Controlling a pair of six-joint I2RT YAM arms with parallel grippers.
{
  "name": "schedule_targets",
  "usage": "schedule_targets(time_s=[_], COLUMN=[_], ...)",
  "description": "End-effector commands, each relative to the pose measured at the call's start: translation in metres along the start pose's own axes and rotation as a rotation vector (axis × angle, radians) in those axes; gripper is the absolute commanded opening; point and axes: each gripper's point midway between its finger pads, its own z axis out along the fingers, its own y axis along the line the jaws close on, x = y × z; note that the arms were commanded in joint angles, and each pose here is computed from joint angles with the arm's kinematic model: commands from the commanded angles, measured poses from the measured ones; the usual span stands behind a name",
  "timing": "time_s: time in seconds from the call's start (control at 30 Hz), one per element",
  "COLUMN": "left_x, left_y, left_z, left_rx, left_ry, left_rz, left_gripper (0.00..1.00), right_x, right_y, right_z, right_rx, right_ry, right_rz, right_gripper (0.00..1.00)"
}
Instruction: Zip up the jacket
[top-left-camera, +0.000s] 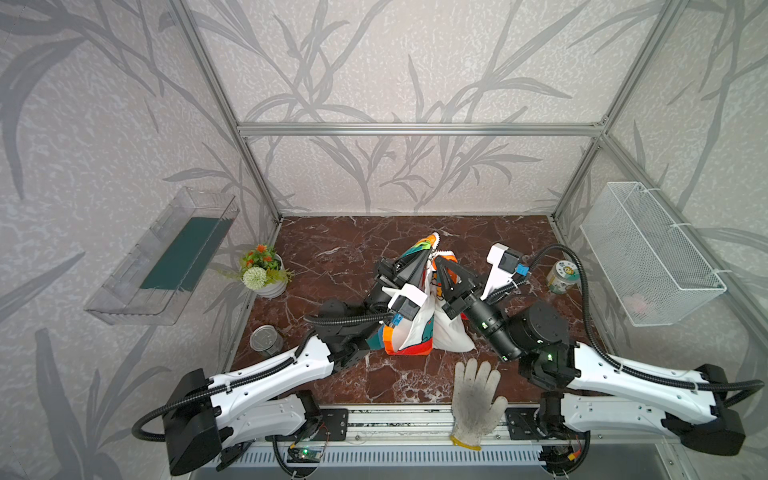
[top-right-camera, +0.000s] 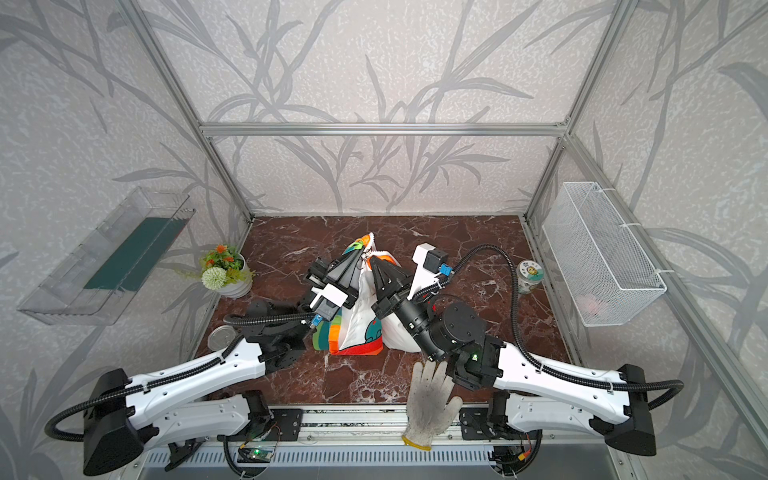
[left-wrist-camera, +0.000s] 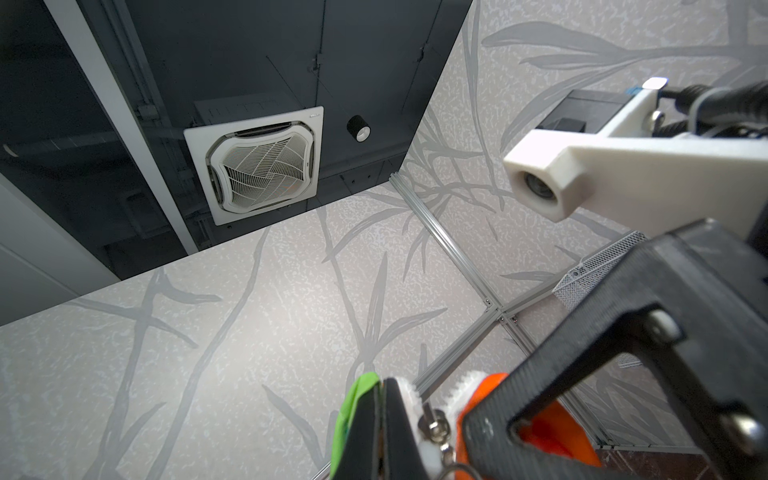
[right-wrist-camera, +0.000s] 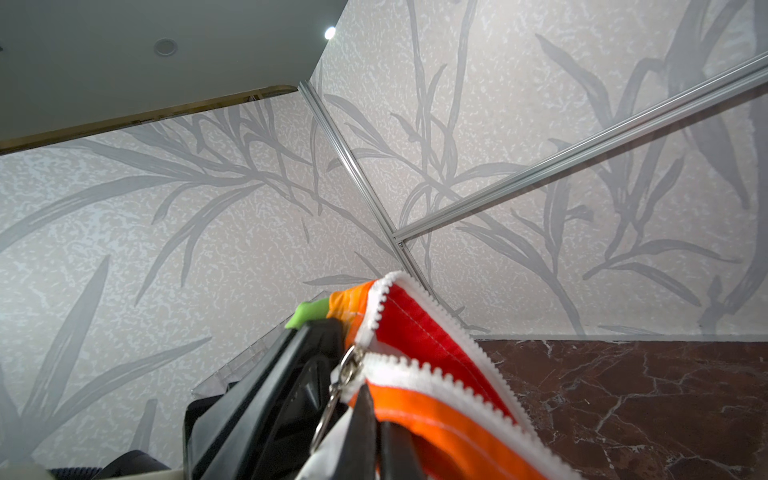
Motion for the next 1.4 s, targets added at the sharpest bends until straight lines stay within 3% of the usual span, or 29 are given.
schedule_targets(time_s=[0.0, 1.13, 1.23, 1.37], left_x=[-0.02, -0.007, 0.001, 0.042], left_y=[0.021, 0.012, 0.012, 0.008], left_z=[-0.002, -0.015, -0.016, -0.013], left_rx=[-0.055, -0.027, -0.03, -0.058], left_ry=[-0.048, 0.006, 0.044, 0.222], left_rz=[0.031, -0.017, -0.05, -0.142], left_gripper=[0.0, 0.0, 0.0, 0.0], right_x=[-0.024, -0.054, -0.059, -0.059], right_y=[0.003, -0.009, -0.013, -0.036], right_z=[0.0, 0.002, 0.002, 0.013], right_rx=[0.006, -0.012, -0.006, 0.043], right_ry=[-0.07, -0.018, -0.02, -0.002], right_rz=[0.015, -0.148, -0.166, -0.182], right_gripper=[0.0, 0.0, 0.0, 0.0])
